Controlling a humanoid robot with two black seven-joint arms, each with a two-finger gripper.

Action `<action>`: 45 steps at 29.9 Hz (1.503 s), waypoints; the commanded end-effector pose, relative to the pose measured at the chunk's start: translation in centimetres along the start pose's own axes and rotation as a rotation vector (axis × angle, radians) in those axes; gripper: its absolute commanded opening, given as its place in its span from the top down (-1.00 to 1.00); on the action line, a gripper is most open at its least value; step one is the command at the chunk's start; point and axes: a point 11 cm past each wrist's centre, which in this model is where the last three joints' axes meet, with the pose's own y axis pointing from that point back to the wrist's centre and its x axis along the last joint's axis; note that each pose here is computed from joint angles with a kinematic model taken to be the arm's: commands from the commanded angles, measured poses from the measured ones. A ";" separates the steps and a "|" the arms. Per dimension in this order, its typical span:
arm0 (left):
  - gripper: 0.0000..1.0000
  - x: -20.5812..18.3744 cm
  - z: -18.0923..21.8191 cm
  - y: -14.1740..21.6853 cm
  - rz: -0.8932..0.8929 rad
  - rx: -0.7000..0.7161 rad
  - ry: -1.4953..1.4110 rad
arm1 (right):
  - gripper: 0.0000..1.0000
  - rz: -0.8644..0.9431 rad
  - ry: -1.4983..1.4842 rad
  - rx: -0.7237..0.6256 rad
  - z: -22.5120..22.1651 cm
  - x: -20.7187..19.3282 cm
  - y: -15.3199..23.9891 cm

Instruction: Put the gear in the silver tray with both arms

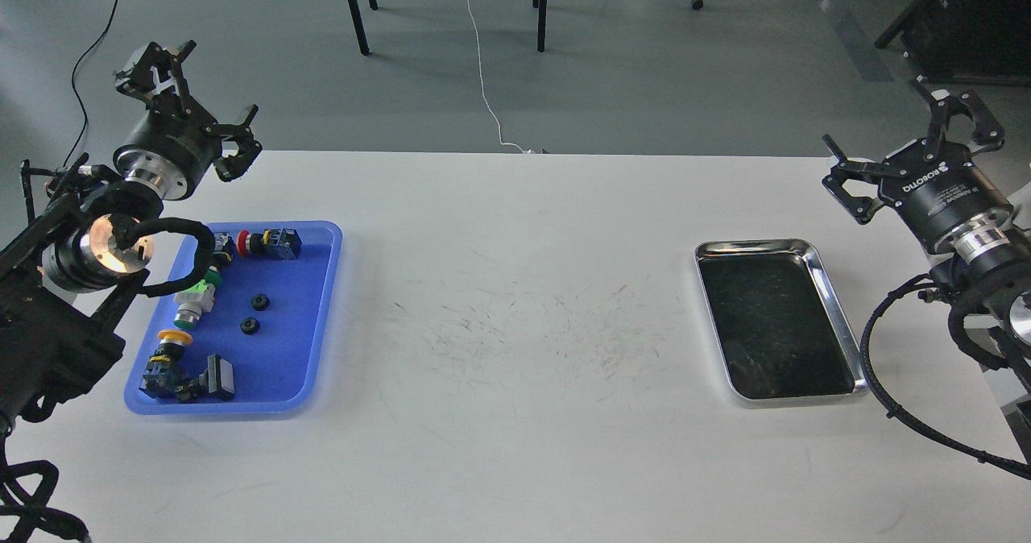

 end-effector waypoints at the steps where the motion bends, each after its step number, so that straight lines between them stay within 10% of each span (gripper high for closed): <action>1: -0.96 -0.2 -0.1 0.0 -0.006 0.003 -0.002 | -0.98 0.002 0.000 -0.001 0.1 0.1 0.0; 23: -0.96 -1.8 1.9 2.0 -0.125 0.098 -0.181 | -0.97 0.000 0.001 -0.002 0.0 -0.1 0.0; 45: -0.96 3.1 2.6 15.7 -0.488 0.585 -1.870 | -0.97 -0.004 0.005 -0.016 0.4 -0.2 -0.3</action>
